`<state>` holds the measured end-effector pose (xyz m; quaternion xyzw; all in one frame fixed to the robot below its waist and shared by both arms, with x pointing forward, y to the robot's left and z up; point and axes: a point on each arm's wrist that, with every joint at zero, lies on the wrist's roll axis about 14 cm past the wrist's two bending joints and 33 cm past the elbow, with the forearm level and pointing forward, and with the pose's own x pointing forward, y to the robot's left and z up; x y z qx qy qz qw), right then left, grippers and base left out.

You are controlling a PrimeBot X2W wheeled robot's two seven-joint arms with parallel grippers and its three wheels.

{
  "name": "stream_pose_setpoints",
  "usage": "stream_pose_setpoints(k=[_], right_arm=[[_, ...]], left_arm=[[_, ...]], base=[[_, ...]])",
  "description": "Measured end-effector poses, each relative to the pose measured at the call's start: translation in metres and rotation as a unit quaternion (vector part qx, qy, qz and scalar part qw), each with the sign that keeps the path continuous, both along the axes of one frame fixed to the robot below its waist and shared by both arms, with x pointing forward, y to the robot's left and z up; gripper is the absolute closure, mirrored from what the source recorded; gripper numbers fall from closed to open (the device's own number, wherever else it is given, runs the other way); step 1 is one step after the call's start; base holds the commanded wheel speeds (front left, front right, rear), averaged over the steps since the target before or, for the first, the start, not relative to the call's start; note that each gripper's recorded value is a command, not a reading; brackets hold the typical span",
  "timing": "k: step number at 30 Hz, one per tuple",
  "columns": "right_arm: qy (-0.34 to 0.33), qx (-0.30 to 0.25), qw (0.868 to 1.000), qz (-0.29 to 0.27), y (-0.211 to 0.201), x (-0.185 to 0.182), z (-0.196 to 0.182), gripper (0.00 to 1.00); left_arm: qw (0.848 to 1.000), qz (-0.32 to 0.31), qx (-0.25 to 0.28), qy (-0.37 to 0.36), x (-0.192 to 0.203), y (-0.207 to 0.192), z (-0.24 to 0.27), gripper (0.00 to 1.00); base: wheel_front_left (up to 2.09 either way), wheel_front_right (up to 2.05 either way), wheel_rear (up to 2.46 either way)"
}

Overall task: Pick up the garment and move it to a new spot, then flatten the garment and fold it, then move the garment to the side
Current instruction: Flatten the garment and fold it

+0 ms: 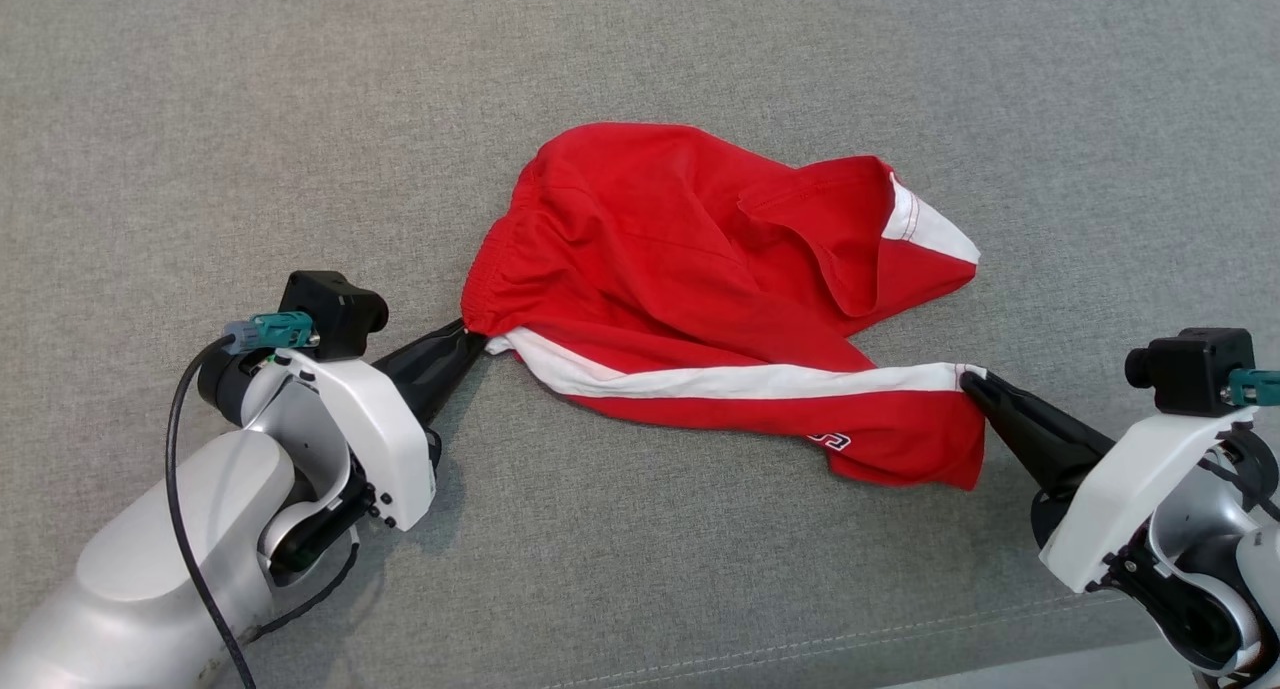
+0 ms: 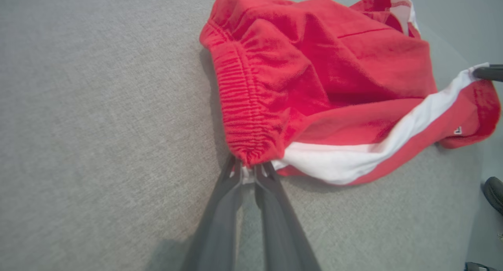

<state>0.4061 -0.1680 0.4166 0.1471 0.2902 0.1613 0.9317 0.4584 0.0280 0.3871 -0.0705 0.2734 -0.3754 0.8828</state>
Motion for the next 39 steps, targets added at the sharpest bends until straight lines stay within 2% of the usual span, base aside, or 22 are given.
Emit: stream_pose_setpoints(k=[6, 9, 13, 16, 18, 19, 21, 23, 25, 27, 28, 29, 31, 33, 34, 37, 39], right_arm=[[-0.007, 0.014, 1.000, -0.012, -0.007, -0.003, 0.007, 1.00], [-0.002, 0.029, 0.999, -0.030, -0.014, -0.015, 0.008, 1.00], [0.007, 0.045, 0.997, -0.055, -0.025, -0.033, 0.013, 1.00], [0.020, 0.054, 0.998, -0.034, -0.018, -0.032, 0.017, 1.00], [0.020, 0.064, 0.998, -0.001, -0.005, -0.010, 0.026, 1.00], [0.005, 0.058, 0.998, 0.014, -0.002, 0.012, 0.037, 1.00], [-0.070, 0.027, 0.997, 0.034, 0.001, 0.075, 0.086, 1.00], [-0.183, -0.013, 0.982, 0.030, 0.000, 0.136, 0.168, 1.00], [-0.321, -0.031, 0.947, 0.005, 0.000, 0.171, 0.270, 1.00], [-0.431, -0.062, 0.900, -0.011, 0.002, 0.177, 0.352, 1.00], [-0.462, -0.077, 0.883, -0.015, 0.003, 0.176, 0.378, 1.00], [-0.476, -0.087, 0.875, -0.011, 0.007, 0.176, 0.393, 1.00], [-0.487, -0.091, 0.869, 0.004, 0.018, 0.178, 0.400, 1.00], [-0.468, -0.092, 0.879, 0.031, 0.032, 0.184, 0.373, 1.00], [-0.447, -0.086, 0.889, 0.047, 0.039, 0.185, 0.351, 1.00], [-0.368, -0.073, 0.923, 0.088, 0.049, 0.184, 0.262, 1.00], [-0.283, -0.052, 0.952, 0.101, 0.049, 0.173, 0.183, 1.00]], left_arm=[[1.000, -0.008, -0.003, -0.010, -0.003, 0.006, 0.007, 1.00], [1.000, -0.006, -0.009, 0.002, -0.019, 0.005, 0.010, 1.00], [0.997, -0.006, -0.052, 0.062, -0.062, -0.003, 0.019, 1.00], [0.992, -0.013, -0.095, 0.085, -0.065, -0.004, 0.041, 1.00], [0.985, -0.025, -0.125, 0.118, -0.056, -0.007, 0.054, 1.00], [0.983, -0.033, -0.127, 0.131, -0.045, -0.007, 0.060, 1.00], [0.982, -0.015, -0.133, 0.137, 0.003, -0.002, 0.083, 1.00], [0.986, 0.024, -0.143, 0.087, 0.065, 0.007, 0.135, 1.00], [0.984, 0.057, -0.167, -0.008, 0.115, 0.015, 0.216, 1.00], [0.976, 0.067, -0.168, -0.122, 0.138, 0.019, 0.295, 1.00], [0.971, 0.065, -0.164, -0.164, 0.140, 0.019, 0.324, 1.00], [0.964, 0.060, -0.164, -0.200, 0.140, 0.017, 0.347, 1.00], [0.955, 0.050, -0.163, -0.243, 0.139, 0.012, 0.368, 1.00], [0.955, 0.045, -0.167, -0.240, 0.137, 0.006, 0.352, 1.00], [0.959, 0.044, -0.166, -0.225, 0.134, 0.004, 0.331, 1.00], [0.973, 0.058, -0.158, -0.156, 0.124, 0.007, 0.242, 1.00], [0.982, 0.079, -0.152, -0.081, 0.104, 0.010, 0.164, 1.00]], base=[[0.00, 0.00, 0.00], [0.00, 0.00, 0.00], [0.00, 0.00, 0.00], [0.00, 0.00, 0.00], [0.00, 0.00, 0.00], [0.00, 0.00, 0.00], [0.00, 0.00, 0.00], [0.00, 0.00, 0.00], [0.00, 0.00, 0.00], [0.00, 0.00, 0.00], [0.00, 0.00, 0.00], [0.00, 0.00, 0.00], [0.00, 0.00, 0.00], [0.00, 0.00, 0.00], [0.00, 0.00, 0.00], [0.00, 0.00, 0.00], [0.00, 0.00, 0.00]])
